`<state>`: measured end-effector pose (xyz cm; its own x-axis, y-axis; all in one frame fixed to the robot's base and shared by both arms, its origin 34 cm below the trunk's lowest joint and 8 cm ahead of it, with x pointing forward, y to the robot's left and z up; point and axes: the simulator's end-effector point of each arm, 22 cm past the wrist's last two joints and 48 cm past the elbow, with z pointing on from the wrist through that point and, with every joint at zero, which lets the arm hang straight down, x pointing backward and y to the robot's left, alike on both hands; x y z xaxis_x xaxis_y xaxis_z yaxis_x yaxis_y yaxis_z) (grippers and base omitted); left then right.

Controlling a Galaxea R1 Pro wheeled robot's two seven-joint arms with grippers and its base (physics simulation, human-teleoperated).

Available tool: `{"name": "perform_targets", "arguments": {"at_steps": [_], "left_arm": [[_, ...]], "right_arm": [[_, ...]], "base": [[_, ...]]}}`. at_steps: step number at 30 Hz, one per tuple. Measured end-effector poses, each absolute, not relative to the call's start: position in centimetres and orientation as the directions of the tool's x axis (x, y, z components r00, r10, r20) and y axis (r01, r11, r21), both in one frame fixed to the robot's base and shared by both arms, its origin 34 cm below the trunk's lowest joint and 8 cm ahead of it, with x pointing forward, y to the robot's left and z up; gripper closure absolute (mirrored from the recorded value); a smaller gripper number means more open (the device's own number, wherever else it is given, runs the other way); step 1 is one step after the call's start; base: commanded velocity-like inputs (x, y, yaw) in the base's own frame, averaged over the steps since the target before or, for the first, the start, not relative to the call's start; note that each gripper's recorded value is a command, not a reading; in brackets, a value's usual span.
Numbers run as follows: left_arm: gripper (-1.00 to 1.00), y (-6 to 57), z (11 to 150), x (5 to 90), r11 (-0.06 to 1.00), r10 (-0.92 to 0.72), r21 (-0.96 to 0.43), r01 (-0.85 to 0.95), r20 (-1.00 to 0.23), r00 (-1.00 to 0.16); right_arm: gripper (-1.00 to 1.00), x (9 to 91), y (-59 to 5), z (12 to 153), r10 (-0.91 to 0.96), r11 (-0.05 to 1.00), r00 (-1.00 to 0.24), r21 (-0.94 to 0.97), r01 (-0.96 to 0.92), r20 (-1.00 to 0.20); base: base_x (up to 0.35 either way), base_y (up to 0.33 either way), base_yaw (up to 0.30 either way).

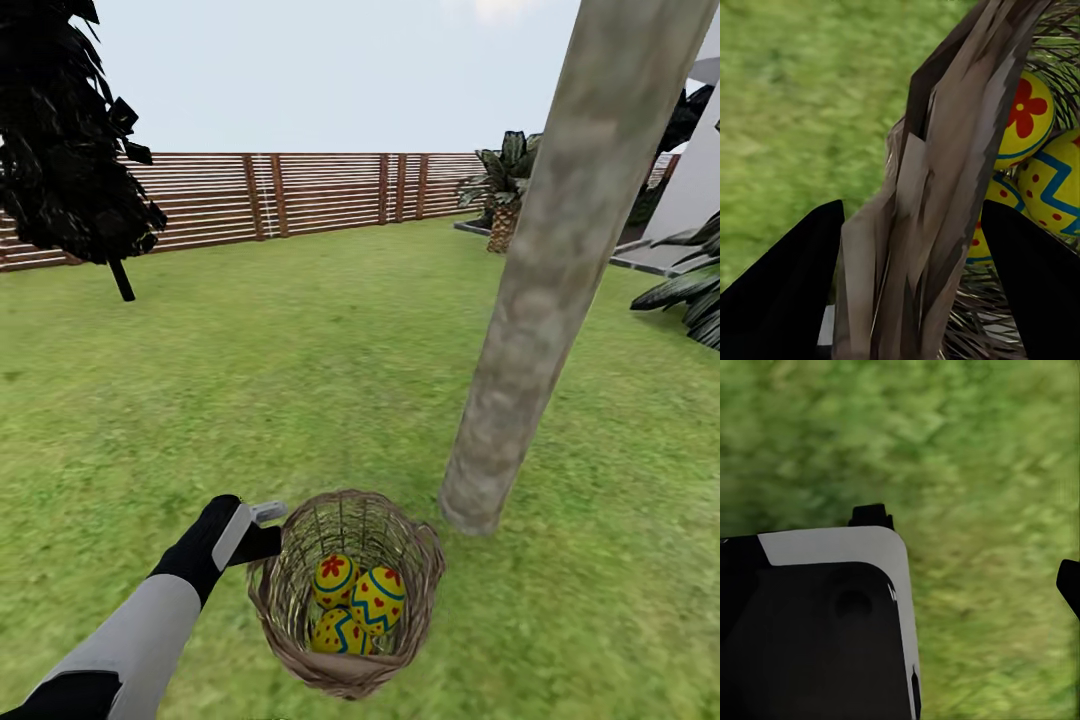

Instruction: Take the three Easter eggs out of the wicker basket on the lawn in the garden, then place them on the lawn next to a single tree (choose any tree) so that all three eggs are next to the same tree and none are left in the basket.

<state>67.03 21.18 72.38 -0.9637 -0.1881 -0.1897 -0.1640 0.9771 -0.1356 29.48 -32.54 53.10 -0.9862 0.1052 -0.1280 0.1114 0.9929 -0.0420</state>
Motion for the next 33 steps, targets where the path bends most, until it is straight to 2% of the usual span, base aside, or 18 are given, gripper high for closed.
{"name": "perform_targets", "arguments": {"at_steps": [4, 21, 33], "left_arm": [[1.0, 20.63, 72.48, 67.12, 0.97, -0.207, -0.164, -0.177, -0.187, -0.96], [1.0, 20.85, 72.48, 67.1, 0.973, -0.2, -0.153, -0.172, -0.19, -0.961], [1.0, 20.82, 72.44, 67.11, 0.973, -0.201, -0.155, -0.173, -0.188, -0.961]], "right_arm": [[-1.0, 29.42, -32.54, 53.1, 0.106, 0.993, -0.986, -0.042, 0.112, -0.127], [-1.0, 29.26, -32.86, 53.13, 0.11, 0.992, -0.986, -0.046, 0.117, -0.124], [-1.0, 29.32, -32.91, 53.12, 0.112, 0.992, -0.986, -0.047, 0.118, -0.125]], "base": [[0.106, 0.0, 0.022], [0.306, 0.0, 0.0], [0.009, 0.0, 0.0]]}}
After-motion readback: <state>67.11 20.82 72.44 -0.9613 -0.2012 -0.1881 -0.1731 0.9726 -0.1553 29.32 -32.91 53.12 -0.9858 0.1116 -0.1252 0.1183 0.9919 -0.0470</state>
